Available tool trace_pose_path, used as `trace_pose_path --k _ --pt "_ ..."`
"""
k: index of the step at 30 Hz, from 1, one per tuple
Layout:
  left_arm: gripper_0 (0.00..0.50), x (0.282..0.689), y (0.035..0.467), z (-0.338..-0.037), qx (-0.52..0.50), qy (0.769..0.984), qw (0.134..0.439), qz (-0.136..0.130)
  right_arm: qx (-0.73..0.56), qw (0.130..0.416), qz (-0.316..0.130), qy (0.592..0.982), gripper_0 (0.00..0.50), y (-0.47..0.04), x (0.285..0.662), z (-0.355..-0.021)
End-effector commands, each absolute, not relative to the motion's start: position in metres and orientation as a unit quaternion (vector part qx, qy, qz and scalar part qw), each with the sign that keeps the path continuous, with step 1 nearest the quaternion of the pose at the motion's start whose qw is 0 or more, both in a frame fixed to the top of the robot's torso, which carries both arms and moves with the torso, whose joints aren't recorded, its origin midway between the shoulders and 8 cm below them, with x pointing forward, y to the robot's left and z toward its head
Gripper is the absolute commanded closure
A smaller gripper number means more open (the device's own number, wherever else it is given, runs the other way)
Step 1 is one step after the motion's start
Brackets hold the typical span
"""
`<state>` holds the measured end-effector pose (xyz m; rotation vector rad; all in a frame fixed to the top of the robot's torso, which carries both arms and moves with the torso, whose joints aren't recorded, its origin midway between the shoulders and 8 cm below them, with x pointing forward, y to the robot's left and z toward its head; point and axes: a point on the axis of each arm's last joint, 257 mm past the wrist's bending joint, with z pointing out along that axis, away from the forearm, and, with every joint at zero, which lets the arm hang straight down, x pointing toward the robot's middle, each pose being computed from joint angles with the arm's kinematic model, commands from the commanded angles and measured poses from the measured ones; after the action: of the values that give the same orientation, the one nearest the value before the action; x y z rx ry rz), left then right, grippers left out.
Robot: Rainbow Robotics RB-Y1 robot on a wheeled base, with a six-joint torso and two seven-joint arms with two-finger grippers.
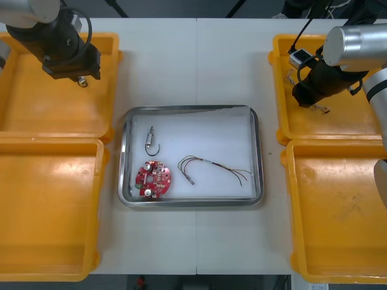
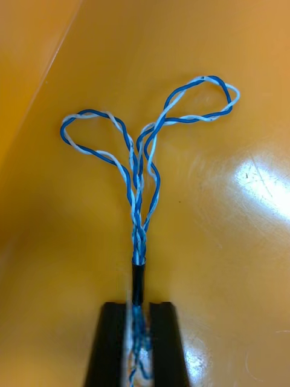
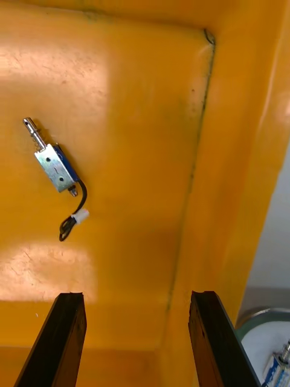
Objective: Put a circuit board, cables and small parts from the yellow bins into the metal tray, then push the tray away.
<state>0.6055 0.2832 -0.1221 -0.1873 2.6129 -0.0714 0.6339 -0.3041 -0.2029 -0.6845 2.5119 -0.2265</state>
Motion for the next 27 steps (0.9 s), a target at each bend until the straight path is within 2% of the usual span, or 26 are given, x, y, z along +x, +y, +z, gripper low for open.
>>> trace_pose_path --k 1,5,7,10,14,19,23,27 --pt "0.0 0.629 0.294 -0.073 -0.056 0.949 0.31 -0.023 -0.245 0.274 -0.093 0.925 0.5 -0.302 0.642 -0.187" --pt "0.0 0.641 0.302 -0.077 -0.058 0.944 0.325 -0.02 -0.239 0.277 -0.107 0.925 0.5 -0.315 0.644 -0.181" --pt "0.0 0.647 0.307 -0.08 -0.049 0.942 0.331 -0.013 -0.24 0.283 -0.123 0.92 0.5 -0.321 0.646 -0.167" --pt "0.0 0.656 0.315 -0.083 -0.04 0.939 0.343 -0.001 -0.244 0.274 -0.152 0.918 0.5 -0.331 0.64 -0.148" --pt "0.0 0.667 0.315 -0.09 -0.04 0.933 0.356 -0.007 -0.248 0.26 -0.179 0.916 0.5 -0.336 0.626 -0.12" --pt "0.0 0.679 0.313 -0.103 -0.042 0.927 0.372 -0.013 -0.235 0.258 -0.158 0.924 0.5 -0.336 0.604 -0.089" --pt "0.0 0.688 0.311 -0.119 -0.034 0.924 0.381 -0.005 -0.239 0.251 -0.154 0.925 0.5 -0.335 0.587 -0.071" --pt "0.0 0.69 0.306 -0.133 -0.033 0.924 0.381 -0.007 -0.249 0.241 -0.149 0.926 0.5 -0.329 0.568 -0.057"
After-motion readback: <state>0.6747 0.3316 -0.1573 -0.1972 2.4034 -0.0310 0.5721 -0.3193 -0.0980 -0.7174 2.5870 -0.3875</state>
